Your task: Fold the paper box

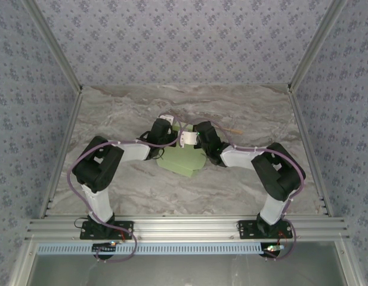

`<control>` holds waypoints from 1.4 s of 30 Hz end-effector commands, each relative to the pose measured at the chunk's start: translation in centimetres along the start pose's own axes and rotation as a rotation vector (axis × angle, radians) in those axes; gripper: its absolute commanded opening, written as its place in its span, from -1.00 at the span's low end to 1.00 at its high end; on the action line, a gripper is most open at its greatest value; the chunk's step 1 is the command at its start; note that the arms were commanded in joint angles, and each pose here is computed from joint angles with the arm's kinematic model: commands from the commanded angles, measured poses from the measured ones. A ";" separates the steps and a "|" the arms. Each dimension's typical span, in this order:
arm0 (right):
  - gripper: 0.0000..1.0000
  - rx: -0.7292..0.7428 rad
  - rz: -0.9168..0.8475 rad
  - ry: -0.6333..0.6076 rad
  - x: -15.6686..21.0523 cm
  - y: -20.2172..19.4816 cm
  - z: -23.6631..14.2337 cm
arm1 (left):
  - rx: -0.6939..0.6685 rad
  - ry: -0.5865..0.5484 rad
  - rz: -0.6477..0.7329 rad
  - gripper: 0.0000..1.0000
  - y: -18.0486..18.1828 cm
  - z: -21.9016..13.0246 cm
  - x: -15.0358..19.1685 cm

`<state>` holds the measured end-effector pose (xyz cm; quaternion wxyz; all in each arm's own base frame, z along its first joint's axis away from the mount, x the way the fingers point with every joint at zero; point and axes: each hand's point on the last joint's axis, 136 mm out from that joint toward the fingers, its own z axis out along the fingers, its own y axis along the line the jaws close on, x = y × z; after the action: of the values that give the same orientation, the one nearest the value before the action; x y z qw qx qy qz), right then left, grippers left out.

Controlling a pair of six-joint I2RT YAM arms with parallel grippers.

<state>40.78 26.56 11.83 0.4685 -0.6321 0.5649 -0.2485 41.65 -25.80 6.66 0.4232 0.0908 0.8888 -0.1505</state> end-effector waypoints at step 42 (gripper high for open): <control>-1.00 -0.083 -0.004 0.060 1.4 1.9 -0.2 | 0.245 -0.043 0.011 -0.10 -2.1 -3.1 -1.8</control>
<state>40.47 26.00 10.57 0.4467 -0.6363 0.5791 -0.2453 40.19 -26.92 9.15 0.4194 0.1248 0.8656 -0.2432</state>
